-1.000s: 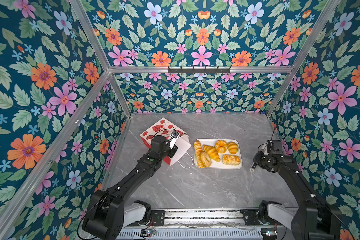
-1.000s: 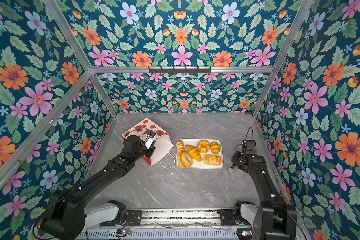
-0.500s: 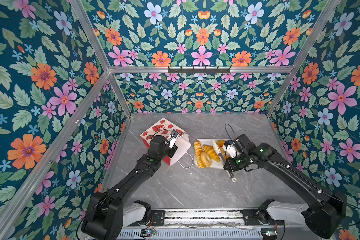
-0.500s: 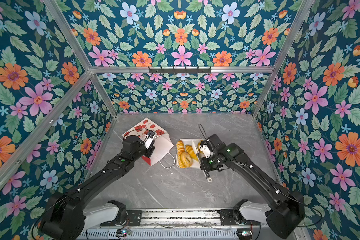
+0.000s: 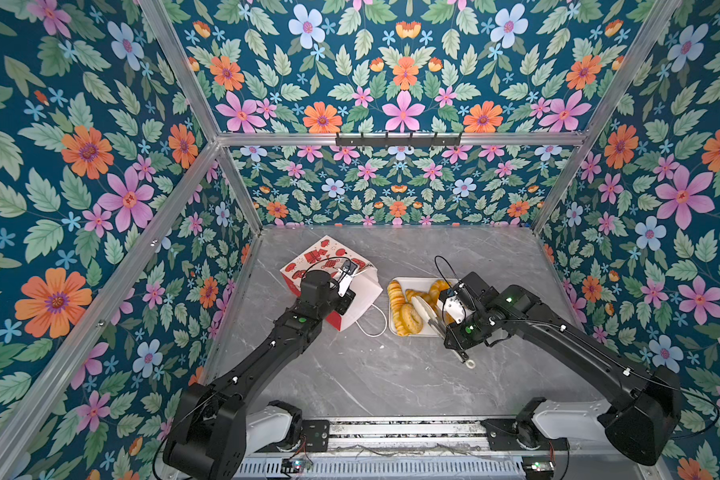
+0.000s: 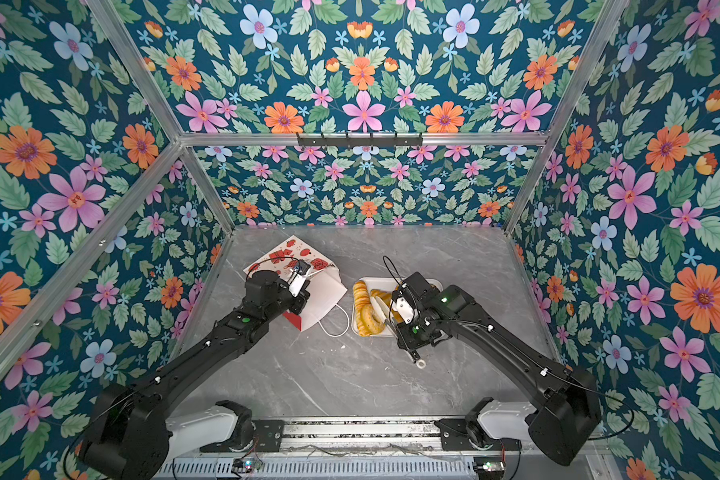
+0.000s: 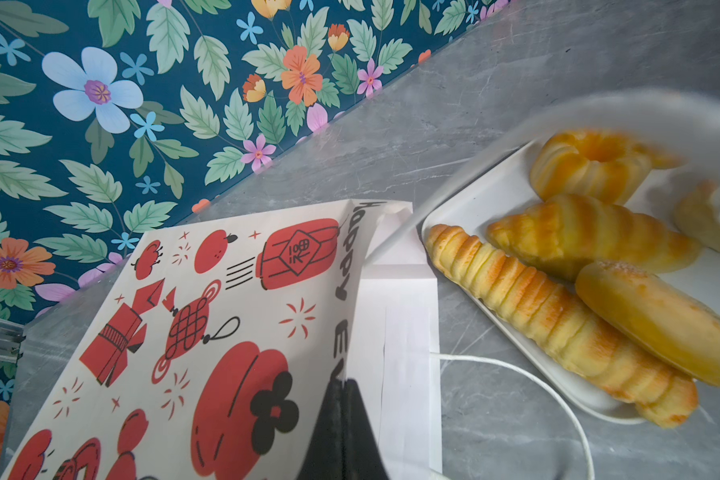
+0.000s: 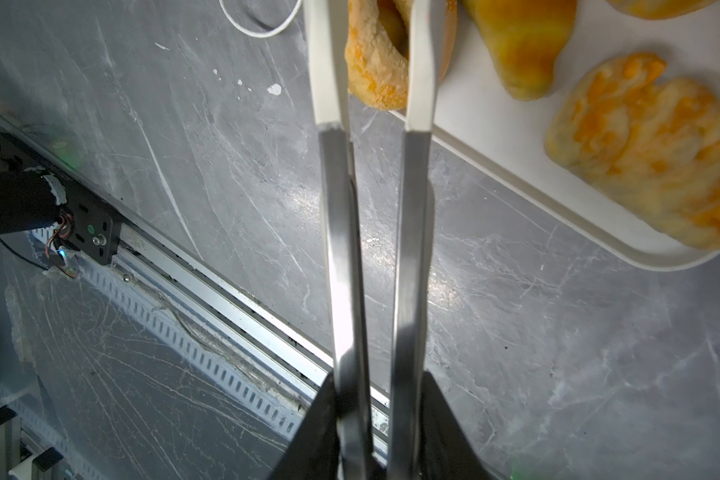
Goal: Take the fake bread out of the paper bag
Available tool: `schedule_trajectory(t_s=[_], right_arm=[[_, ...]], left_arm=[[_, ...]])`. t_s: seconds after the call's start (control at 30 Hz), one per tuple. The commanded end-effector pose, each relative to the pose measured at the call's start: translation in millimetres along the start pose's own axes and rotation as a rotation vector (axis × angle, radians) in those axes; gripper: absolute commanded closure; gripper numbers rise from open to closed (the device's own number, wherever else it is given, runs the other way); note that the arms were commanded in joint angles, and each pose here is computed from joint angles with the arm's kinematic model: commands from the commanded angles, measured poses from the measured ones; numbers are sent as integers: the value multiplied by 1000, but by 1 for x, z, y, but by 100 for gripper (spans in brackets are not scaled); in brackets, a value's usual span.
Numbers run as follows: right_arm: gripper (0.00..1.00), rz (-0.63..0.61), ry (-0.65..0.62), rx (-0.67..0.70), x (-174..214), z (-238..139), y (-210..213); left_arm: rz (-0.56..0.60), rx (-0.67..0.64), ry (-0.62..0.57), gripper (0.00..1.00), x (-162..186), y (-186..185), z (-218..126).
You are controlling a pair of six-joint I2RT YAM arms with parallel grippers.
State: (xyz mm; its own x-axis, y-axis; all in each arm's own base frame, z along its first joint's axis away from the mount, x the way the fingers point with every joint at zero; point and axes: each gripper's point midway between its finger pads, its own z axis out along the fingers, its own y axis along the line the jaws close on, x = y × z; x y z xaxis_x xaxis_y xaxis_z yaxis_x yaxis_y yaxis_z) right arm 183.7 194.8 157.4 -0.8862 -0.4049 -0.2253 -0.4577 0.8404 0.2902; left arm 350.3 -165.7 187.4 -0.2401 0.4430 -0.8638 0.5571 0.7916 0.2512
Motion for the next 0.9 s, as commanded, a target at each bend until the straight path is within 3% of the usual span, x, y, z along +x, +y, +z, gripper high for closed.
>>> schedule_trajectory(t_s=[0.0,0.87], right_arm=[[69,-7,3,-25,4,-1,5],[66,42,-136,-67,-3,-16,11]], left_arm=[[-5,-1,-23,100,-7,1,0],[-9,7,-11,100,-2,-1,3]])
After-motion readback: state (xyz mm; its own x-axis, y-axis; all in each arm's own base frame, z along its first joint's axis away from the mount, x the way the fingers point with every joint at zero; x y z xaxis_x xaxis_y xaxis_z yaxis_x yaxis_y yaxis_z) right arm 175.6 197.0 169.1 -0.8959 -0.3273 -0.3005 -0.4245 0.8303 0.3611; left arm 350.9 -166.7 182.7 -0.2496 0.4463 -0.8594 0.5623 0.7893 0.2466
